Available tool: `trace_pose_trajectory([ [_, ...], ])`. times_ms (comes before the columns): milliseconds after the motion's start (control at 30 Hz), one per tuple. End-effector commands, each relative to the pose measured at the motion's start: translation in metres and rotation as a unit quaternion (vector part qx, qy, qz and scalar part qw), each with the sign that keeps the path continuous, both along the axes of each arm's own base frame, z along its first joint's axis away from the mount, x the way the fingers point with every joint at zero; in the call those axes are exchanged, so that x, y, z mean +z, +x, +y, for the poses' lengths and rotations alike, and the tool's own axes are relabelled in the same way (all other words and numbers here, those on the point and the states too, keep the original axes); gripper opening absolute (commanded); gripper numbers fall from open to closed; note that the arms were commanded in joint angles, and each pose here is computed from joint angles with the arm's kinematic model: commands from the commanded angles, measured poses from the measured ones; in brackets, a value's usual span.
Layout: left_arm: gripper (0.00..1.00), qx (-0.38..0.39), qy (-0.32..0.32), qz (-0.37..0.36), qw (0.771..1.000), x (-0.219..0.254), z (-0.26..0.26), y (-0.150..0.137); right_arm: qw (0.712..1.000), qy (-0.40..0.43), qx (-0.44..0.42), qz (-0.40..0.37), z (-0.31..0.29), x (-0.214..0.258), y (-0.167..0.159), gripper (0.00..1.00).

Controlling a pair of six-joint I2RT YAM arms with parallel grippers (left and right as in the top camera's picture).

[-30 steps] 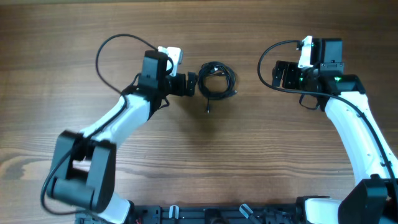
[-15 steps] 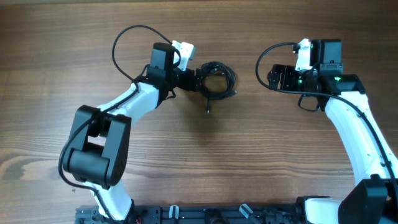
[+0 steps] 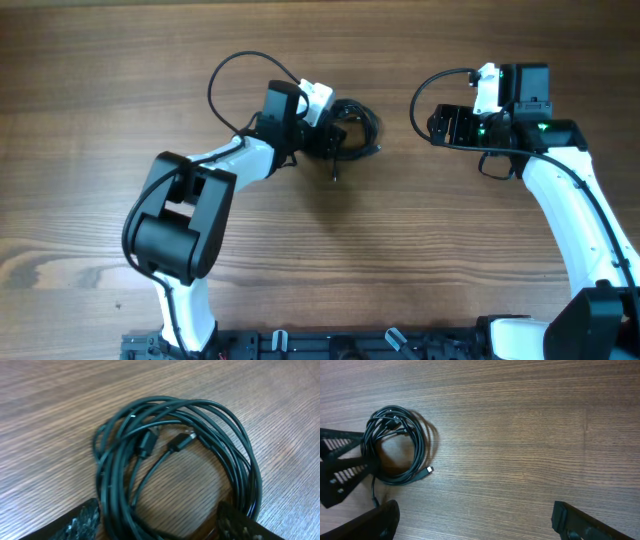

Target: Untangle cables

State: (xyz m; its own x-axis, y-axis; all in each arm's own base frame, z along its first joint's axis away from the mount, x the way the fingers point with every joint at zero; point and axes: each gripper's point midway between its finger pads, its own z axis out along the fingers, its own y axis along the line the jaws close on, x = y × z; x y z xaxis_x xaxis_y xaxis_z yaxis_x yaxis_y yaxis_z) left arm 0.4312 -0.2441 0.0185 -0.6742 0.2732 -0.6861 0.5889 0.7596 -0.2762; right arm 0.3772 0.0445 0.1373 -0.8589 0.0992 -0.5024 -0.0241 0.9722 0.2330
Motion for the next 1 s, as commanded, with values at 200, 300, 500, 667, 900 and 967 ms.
trace_pose_trajectory([
  [200, 0.53, -0.022, -0.007, -0.009, 1.000, -0.0027, -0.0172, -0.0011, 1.000, 0.004, 0.013, -0.008, 0.0048, 0.0056, 0.0056, 1.00],
  [300, 0.43, -0.020, -0.009, -0.007, 1.000, -0.0025, -0.0175, -0.0010, 1.000, 0.004, 0.013, -0.008, 0.0048, 0.0056, 0.0056, 1.00],
  [500, 0.40, -0.018, -0.007, -0.008, 1.000, -0.0028, -0.0166, -0.0002, 1.000, 0.009, 0.004, -0.002, 0.0048, 0.0047, 0.0041, 1.00],
  [667, 0.11, -0.015, -0.004, -0.010, 1.000, -0.0031, -0.0154, 0.0008, 1.000, 0.011, 0.000, -0.001, 0.0048, 0.0046, 0.0040, 1.00],
  [900, 0.04, -0.010, -0.007, -0.006, 1.000, -0.0029, -0.0155, 0.0007, 1.000, 0.017, -0.006, 0.001, 0.0055, 0.0048, 0.0039, 1.00],
  [967, 0.04, 0.000, -0.016, -0.001, 1.000, 0.0017, -0.0160, 0.0029, 1.000, 0.017, -0.006, 0.004, 0.0054, 0.0042, 0.0030, 1.00],
])
